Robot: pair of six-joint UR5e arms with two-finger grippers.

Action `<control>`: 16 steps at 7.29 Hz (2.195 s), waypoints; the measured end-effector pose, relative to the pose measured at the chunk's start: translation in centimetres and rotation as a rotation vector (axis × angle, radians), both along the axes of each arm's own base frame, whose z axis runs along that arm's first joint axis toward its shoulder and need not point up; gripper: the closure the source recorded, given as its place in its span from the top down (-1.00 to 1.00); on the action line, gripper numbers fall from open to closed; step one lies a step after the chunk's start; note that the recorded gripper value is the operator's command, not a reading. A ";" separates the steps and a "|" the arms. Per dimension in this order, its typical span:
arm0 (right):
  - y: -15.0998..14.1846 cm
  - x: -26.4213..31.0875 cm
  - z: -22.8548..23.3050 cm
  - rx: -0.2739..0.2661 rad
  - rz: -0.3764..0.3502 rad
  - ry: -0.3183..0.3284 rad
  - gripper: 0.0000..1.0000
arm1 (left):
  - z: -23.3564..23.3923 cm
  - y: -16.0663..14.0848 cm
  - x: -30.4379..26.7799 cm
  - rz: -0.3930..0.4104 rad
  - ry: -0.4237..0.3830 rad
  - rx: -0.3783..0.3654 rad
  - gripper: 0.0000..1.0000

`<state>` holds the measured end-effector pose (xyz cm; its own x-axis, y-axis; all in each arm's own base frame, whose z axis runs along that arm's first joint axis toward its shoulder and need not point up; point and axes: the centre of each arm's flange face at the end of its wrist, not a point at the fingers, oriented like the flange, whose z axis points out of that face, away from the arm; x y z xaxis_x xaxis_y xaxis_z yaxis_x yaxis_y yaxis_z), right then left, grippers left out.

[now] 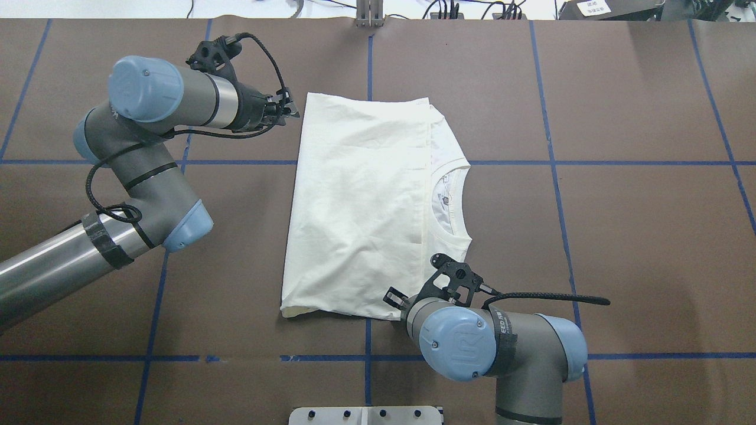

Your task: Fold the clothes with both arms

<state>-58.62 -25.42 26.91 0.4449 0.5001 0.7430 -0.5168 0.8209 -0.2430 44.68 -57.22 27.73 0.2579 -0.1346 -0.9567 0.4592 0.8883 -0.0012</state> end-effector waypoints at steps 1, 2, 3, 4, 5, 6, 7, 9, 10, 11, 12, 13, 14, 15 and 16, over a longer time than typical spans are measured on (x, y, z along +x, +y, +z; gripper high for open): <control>0.0 0.4 -0.3 0.002 0.000 0.001 -1.00 | 0.0 0.0 0.1 -0.001 0.003 -0.005 -0.18; 0.0 1.1 -0.7 0.004 -0.002 0.008 -1.00 | 0.0 0.1 0.1 -0.004 0.007 -0.014 -0.18; -0.1 2.0 -1.4 0.004 -0.001 0.019 -1.00 | 0.0 0.2 0.2 -0.004 0.010 -0.019 -0.18; -0.3 3.0 -1.9 0.004 0.004 0.029 -1.00 | 0.0 0.3 0.4 -0.003 0.011 -0.022 -0.17; -0.7 3.8 -2.0 0.006 0.008 0.039 -1.00 | 0.0 0.3 0.5 -0.002 0.011 -0.024 -0.17; -0.9 4.6 -1.6 0.010 0.010 0.051 -1.00 | 0.2 0.4 0.6 0.000 0.009 -0.025 -0.17; -0.8 5.1 -0.8 0.014 0.009 0.066 -0.63 | 0.4 0.5 0.7 0.001 0.007 -0.026 -0.17; 0.7 4.8 1.0 0.031 -0.002 0.103 -0.11 | 0.6 0.6 0.8 0.003 0.005 -0.027 -0.17; 1.2 4.6 1.4 0.039 -0.004 0.111 -0.03 | 0.6 0.6 0.9 0.003 0.005 -0.028 -0.17; 1.3 4.6 1.5 0.042 -0.005 0.114 0.06 | 0.6 0.7 0.9 0.004 0.004 -0.028 -0.17; 1.4 4.5 1.6 0.044 -0.004 0.115 0.15 | 0.6 0.7 1.0 0.005 0.004 -0.028 -0.17; 1.4 4.4 1.8 0.043 0.001 0.117 0.21 | 0.6 0.7 1.0 0.005 0.004 -0.028 -0.17; 1.2 4.3 2.0 0.046 0.016 0.122 0.21 | 0.6 0.7 1.0 0.006 0.004 -0.028 -0.17; 0.8 4.3 2.1 0.057 0.038 0.126 0.21 | 0.6 0.7 1.0 0.006 0.004 -0.028 -0.17; 0.4 4.2 2.2 0.063 0.053 0.129 0.21 | 0.6 0.7 1.0 0.006 0.004 -0.028 -0.17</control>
